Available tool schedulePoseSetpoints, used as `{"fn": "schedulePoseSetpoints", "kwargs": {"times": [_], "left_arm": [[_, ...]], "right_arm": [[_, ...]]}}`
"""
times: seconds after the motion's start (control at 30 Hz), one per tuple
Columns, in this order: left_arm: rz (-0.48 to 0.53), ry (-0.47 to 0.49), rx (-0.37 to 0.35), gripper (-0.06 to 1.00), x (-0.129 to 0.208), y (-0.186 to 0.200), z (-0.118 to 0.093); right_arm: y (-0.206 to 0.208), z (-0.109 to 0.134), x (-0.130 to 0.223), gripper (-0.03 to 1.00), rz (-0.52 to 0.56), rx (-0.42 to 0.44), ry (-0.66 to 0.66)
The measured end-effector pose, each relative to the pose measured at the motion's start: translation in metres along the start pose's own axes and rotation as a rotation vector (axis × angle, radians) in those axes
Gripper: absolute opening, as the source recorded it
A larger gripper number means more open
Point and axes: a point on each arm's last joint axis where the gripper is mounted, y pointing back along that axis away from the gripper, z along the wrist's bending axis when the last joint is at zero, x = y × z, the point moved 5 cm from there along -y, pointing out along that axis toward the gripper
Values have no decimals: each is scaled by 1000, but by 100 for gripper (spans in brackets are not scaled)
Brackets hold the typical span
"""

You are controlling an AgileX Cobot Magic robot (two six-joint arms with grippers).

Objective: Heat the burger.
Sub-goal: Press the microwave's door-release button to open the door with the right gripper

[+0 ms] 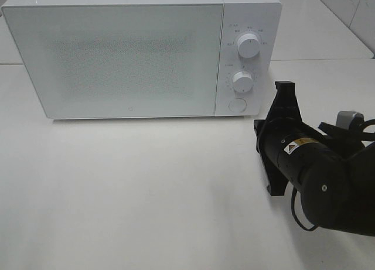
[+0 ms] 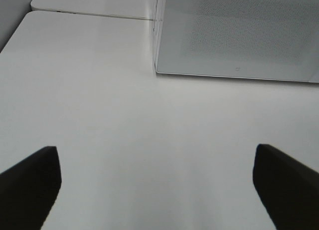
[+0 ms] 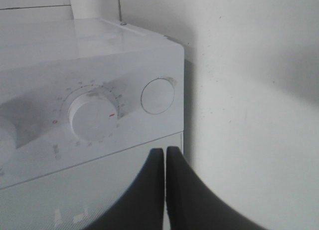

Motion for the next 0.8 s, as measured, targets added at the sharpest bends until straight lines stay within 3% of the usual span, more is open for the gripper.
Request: {"fn": "schedulePoseSetpoints", "kwargs": {"times": [0.47, 0.8], "left_arm": [[0, 0, 0, 99, 0, 0, 0], [0, 0, 0, 99, 0, 0, 0]], "right_arm": [[-24, 20, -7, 0, 12, 2, 36], [-55, 3, 5, 0, 15, 39, 13]]}}
